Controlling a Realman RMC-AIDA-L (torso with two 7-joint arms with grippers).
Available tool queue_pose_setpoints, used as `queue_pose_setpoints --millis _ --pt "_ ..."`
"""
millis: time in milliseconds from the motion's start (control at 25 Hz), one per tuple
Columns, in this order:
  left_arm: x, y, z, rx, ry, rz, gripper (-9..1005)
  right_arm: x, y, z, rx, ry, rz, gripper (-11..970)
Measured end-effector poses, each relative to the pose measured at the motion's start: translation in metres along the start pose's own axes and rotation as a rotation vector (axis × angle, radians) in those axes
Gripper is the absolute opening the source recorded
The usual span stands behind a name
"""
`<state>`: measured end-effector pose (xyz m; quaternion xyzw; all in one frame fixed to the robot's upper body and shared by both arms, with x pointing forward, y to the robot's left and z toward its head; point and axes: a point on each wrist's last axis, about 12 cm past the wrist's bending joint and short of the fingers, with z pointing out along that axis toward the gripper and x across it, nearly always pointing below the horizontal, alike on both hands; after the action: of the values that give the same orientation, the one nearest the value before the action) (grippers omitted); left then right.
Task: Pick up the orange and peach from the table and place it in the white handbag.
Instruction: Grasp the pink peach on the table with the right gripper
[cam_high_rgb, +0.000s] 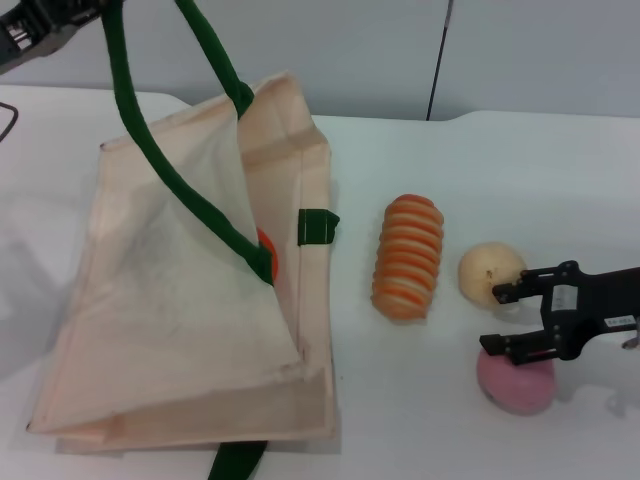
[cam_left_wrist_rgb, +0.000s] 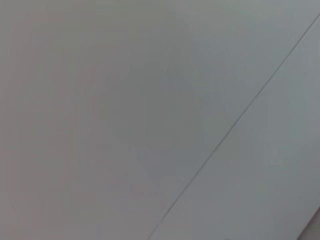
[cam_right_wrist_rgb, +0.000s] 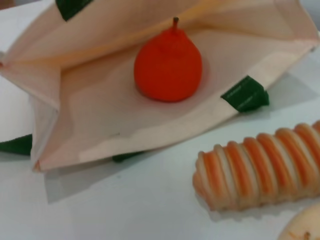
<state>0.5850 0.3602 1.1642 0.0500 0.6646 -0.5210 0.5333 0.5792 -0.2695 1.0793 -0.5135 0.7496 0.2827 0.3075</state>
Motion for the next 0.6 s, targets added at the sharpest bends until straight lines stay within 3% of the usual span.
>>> queue_pose_setpoints --millis 240,600 --pt "-0.001 0.0 -0.002 -0.004 -0.008 -0.002 150 0.007 0.0 -0.003 0.003 0.063 0.033 766" --pt "-0.001 0.001 -0.003 -0.007 -0.008 -0.002 151 0.01 0.009 -0.009 -0.088 0.104 0.065 766"
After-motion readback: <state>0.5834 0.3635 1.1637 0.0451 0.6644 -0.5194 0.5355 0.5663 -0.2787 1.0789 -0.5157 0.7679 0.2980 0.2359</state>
